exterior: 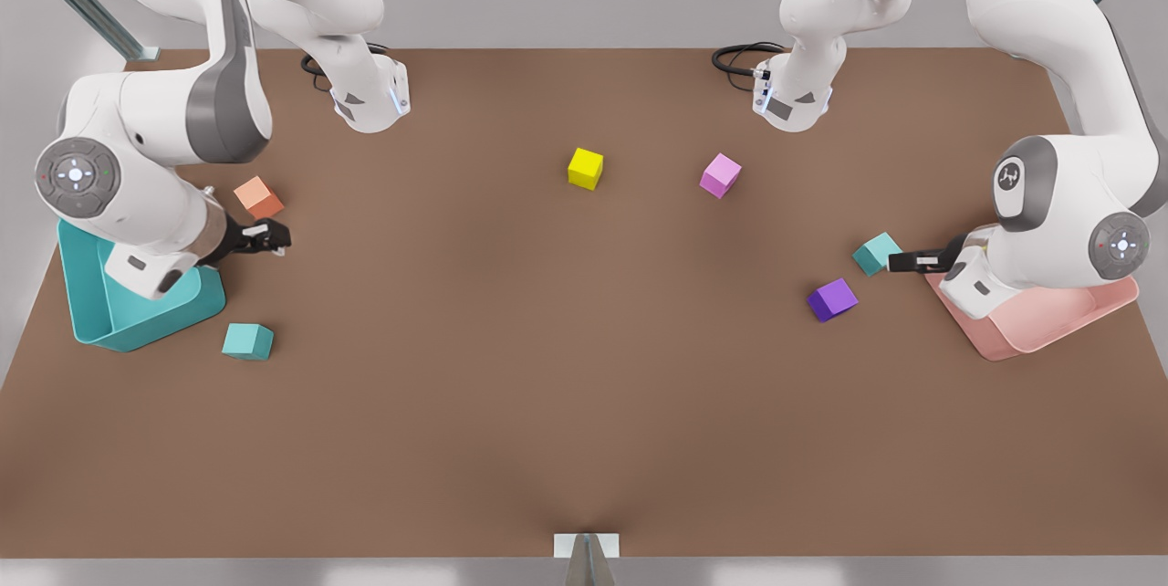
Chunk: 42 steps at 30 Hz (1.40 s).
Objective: Stack the two blue cubes on top of each other
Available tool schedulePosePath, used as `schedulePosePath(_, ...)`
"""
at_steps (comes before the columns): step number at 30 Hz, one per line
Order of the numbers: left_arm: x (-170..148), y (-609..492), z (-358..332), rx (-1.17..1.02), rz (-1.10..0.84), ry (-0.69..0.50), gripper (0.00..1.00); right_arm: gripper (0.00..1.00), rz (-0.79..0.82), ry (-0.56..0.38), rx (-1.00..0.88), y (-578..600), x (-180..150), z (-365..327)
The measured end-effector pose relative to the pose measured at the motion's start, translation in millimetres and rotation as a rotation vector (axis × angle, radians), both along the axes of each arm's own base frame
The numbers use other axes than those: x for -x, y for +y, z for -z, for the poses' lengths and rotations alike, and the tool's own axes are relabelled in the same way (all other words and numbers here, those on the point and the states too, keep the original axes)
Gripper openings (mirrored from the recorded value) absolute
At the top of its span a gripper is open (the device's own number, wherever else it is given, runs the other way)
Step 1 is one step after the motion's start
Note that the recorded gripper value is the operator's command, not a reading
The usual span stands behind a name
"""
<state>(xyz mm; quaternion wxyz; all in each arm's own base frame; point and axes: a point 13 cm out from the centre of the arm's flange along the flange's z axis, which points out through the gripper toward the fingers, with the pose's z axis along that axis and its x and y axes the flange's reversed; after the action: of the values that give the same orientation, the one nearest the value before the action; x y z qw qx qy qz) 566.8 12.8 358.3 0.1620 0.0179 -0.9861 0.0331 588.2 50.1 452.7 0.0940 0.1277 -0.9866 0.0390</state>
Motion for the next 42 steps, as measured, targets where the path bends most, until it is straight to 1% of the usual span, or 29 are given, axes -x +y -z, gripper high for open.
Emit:
schedulePosePath(2,-0.4,-0.5,0.3,0.0,0.001,-0.001,1.0,1.0,0.006,-0.007,-0.002,-1.4,-6.1,3.0)
schedulePosePath(3,-0.7,-0.5,0.3,0.0,0.001,-0.002,1.0,1.0,0.007,-0.002,0.001,-2.4,-18.3,15.8)
schedulePosePath(6,-1.1,0.2,0.2,0.0,-0.001,-0.004,1.0,1.0,0.03,0.05,0.054,-34.0,-58.0,102.0)
schedulePosePath(8,-1.3,0.7,0.3,0.0,-0.002,-0.005,1.0,1.0,0.088,0.079,0.058,-81.8,-76.0,168.9)
schedulePosePath(9,-1.2,0.5,0.5,0.0,-0.002,-0.005,1.0,1.0,0.109,0.08,0.057,-99.8,-82.6,195.0)
schedulePosePath(11,-1.3,-0.2,0.6,-0.001,-0.001,-0.005,1.0,1.0,0.163,0.055,0.042,-142.5,-92.1,225.5)
schedulePosePath(15,-1.2,-0.2,0.6,-0.001,-0.002,-0.004,1.0,1.0,0.222,0.002,-0.006,-185.7,-99.4,255.2)
schedulePosePath(21,0.0,-0.2,0.7,-0.001,-0.003,0.001,1.0,1.0,0.223,-0.051,-0.081,-183.7,-80.5,293.6)
schedulePosePath(24,0.3,-0.6,0.7,-0.001,-0.002,0.002,1.0,1.0,0.21,-0.089,-0.094,-180.0,-80.9,301.3)
schedulePosePath(27,0.5,-0.3,0.8,-0.001,-0.003,0.003,1.0,1.0,0.211,-0.116,-0.096,-188.7,-74.4,301.1)
schedulePosePath(32,0.6,-0.1,1.2,-0.001,-0.004,0.004,1.0,1.0,0.218,-0.126,-0.094,-199.5,-36.9,318.0)
schedulePosePath(39,0.8,-0.6,0.9,-0.001,-0.004,0.004,1.0,1.0,0.217,-0.149,-0.102,-203.3,-16.5,348.6)
schedulePosePath(42,0.9,-0.6,1.2,-0.001,-0.004,0.005,1.0,1.0,0.215,-0.172,-0.103,-205.6,-19.0,353.0)
